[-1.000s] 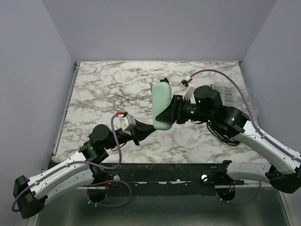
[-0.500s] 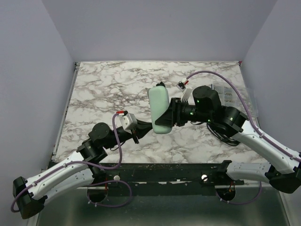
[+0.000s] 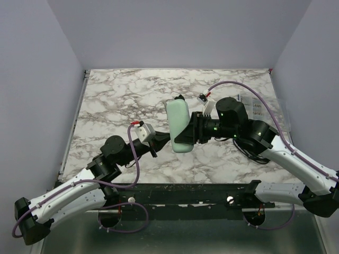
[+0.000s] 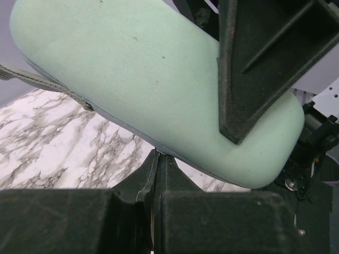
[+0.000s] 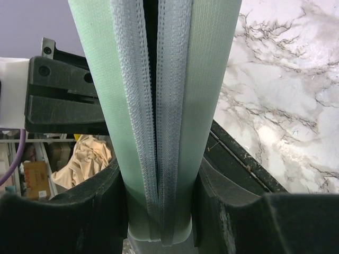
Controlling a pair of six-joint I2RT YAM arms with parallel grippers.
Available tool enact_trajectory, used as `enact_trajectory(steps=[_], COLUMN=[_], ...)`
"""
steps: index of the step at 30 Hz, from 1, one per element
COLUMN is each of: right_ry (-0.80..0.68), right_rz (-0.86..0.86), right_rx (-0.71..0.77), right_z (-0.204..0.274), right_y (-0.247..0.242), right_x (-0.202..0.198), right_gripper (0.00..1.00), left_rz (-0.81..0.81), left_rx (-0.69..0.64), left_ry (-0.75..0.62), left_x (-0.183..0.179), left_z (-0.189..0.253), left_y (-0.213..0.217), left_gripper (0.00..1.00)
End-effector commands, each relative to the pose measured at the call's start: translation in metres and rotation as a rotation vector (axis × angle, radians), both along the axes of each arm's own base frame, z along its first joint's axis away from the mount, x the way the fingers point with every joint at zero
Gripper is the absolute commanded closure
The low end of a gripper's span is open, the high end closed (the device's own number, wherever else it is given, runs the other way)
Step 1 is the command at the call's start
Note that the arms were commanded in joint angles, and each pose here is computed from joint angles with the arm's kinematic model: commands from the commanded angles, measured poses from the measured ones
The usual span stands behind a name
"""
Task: Open the umbrella
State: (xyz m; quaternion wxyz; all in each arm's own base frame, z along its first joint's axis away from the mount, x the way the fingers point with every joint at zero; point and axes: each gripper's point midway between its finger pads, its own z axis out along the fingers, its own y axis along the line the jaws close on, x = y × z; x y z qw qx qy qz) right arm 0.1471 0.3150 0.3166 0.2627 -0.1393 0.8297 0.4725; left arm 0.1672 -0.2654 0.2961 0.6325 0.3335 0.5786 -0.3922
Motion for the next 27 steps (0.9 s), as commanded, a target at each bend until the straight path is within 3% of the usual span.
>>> enact_trajectory(steps=[1,27], right_ry=[0.026,0.042], right_rz=[0.118,0.161], right_rx=[0.050,0.052], right_z=[0.011,0.006], right_y=[0.005,0.002], right_x=[-0.024,-0.034], right_gripper=[0.99,0.99], left_rz=[0.135,0.359], left_rx=[-0.032,-0.074], left_ry=[-0.020,0.043], left_x=[0.025,0.056], left_z=[0.025,0.043], left_y=[0.010,0.038], left_gripper=[1.00,1.00])
